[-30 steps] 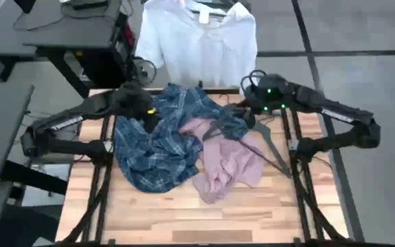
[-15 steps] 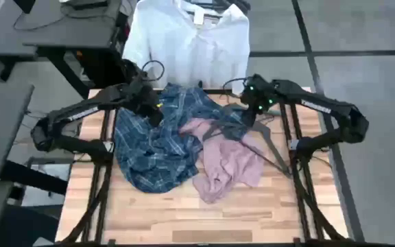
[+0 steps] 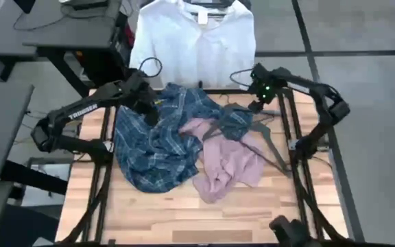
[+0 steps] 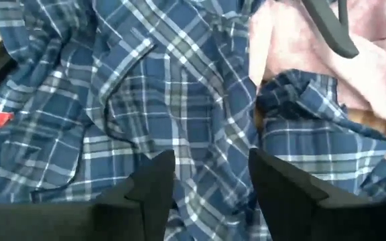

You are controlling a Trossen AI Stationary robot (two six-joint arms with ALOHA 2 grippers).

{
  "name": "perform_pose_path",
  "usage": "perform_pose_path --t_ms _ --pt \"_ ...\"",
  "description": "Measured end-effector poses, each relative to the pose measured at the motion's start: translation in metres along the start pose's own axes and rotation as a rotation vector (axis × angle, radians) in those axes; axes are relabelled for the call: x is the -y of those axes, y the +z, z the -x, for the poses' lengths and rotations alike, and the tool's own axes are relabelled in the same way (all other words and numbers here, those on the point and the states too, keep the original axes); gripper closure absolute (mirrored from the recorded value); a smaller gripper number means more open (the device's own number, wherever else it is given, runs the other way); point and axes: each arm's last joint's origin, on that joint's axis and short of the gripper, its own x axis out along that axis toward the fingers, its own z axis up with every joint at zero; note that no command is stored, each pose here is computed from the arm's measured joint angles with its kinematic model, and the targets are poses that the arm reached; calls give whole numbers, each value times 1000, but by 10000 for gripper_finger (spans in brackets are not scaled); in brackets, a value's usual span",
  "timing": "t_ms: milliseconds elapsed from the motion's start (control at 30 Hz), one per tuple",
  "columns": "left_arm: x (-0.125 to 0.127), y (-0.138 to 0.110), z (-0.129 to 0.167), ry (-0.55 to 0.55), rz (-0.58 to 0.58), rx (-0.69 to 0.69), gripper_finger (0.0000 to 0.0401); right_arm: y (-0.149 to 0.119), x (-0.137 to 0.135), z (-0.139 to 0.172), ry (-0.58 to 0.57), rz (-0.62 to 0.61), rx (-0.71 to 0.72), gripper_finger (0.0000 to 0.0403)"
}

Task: Hang clothes
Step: Hang the blue long sleeve on the hanger rack

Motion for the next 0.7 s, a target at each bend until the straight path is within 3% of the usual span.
perform_pose_path --t_ms 233,367,467,700 --pt "0 0 0 0 -16 -1 228 6 13 -48 -11 -23 -180 159" --pt "0 1 0 0 -8 7 228 8 11 -60 -31 -8 -236 214" --pt "0 1 0 0 0 8 228 8 6 -60 -55 97 -259 299" --pt "1 3 3 0 4 18 228 5 1 -28 -51 165 -200 314"
